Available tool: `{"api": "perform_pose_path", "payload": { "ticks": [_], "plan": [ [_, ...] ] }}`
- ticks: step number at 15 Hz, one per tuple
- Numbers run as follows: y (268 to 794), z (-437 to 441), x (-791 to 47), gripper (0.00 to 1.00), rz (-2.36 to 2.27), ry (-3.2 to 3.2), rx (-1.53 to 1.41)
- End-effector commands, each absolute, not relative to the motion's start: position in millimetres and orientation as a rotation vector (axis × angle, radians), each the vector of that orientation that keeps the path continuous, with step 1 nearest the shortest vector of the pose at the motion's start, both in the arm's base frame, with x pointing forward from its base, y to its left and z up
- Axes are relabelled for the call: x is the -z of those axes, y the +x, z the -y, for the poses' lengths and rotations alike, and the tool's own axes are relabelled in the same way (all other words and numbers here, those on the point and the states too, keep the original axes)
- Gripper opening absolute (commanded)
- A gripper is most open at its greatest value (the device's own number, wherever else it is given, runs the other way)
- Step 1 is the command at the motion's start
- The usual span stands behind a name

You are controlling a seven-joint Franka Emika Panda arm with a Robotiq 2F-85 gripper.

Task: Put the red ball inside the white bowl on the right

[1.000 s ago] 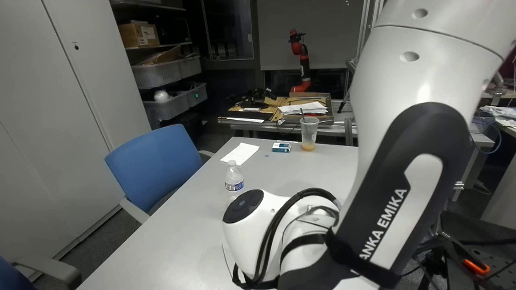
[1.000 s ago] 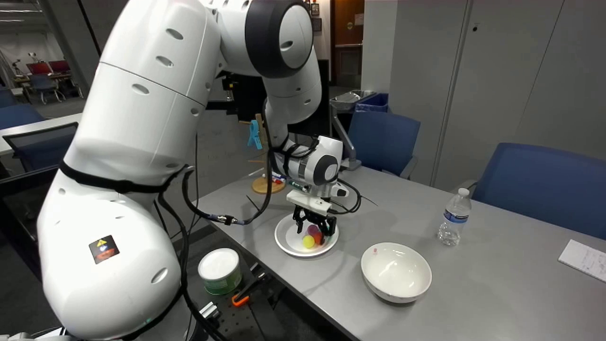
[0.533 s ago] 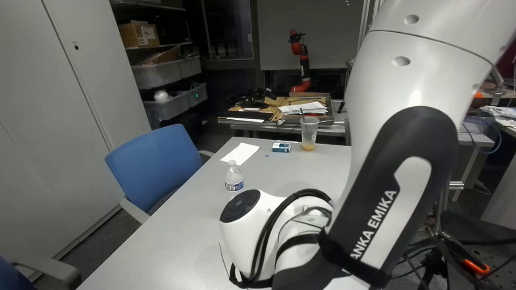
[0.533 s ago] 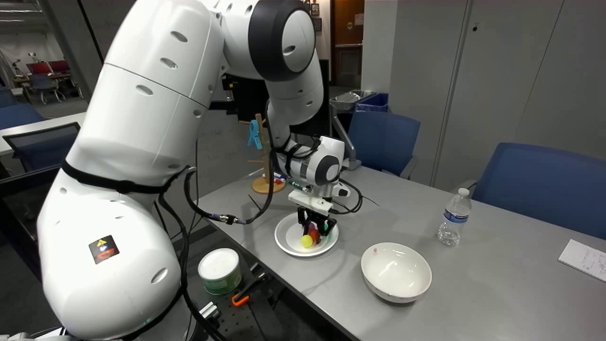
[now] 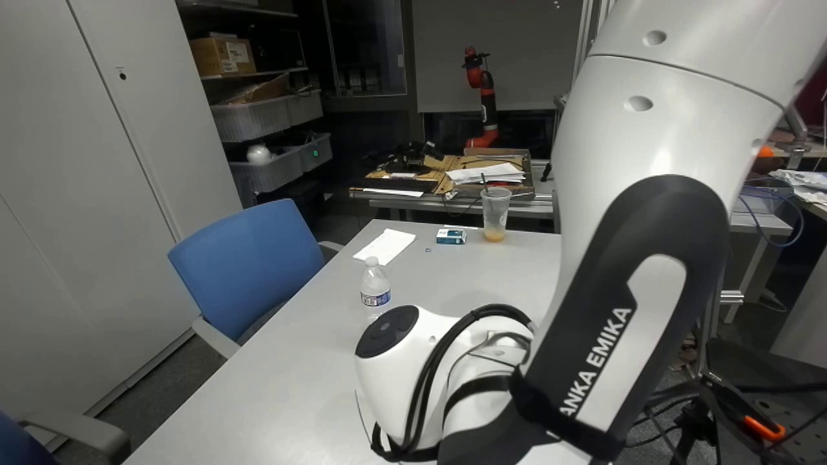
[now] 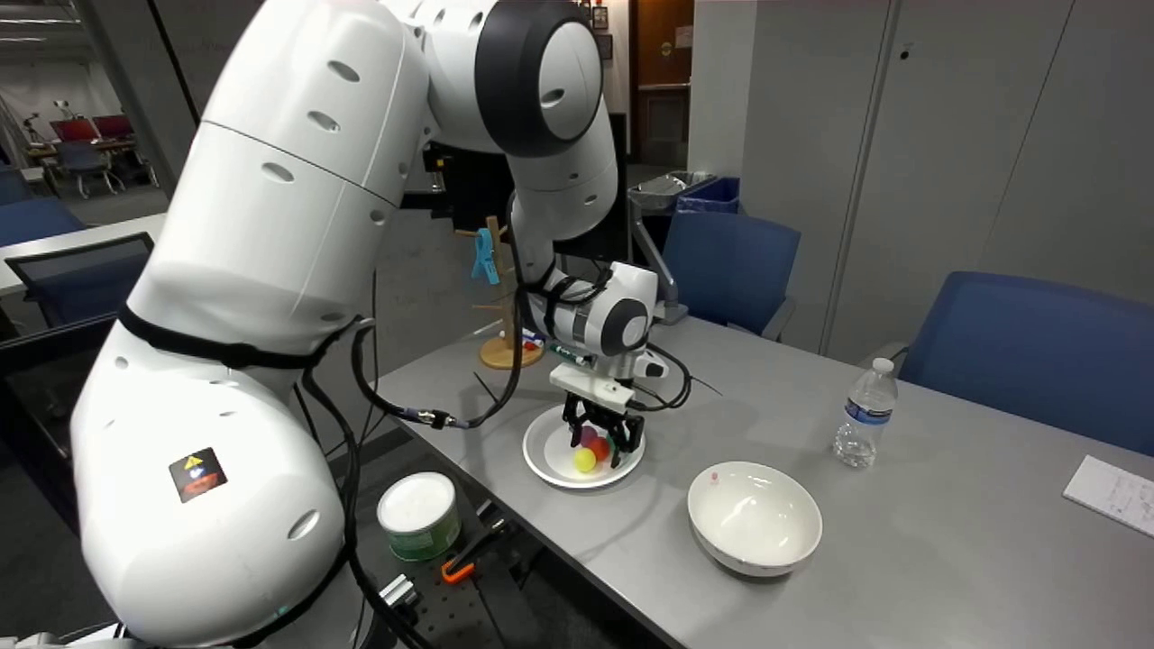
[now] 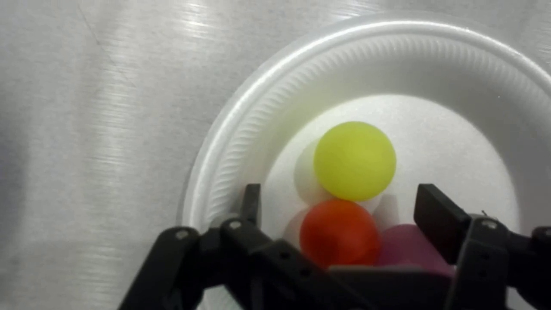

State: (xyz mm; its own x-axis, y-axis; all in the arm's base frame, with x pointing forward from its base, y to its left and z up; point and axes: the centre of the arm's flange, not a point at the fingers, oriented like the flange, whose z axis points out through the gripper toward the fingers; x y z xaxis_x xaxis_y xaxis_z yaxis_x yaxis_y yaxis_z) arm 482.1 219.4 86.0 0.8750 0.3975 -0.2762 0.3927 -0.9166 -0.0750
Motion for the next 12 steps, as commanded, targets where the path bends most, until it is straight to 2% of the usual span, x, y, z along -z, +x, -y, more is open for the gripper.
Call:
{"api": "perform_pose_path", "payload": {
  "ticks": [1, 12],
  "plan": [
    [476.0, -222.5, -80.6, 0.88, 0.617, -3.032, -0.480],
    [490.6, -229.5, -87.6, 0.85, 0.783, -3.092, -0.392]
  ]
}}
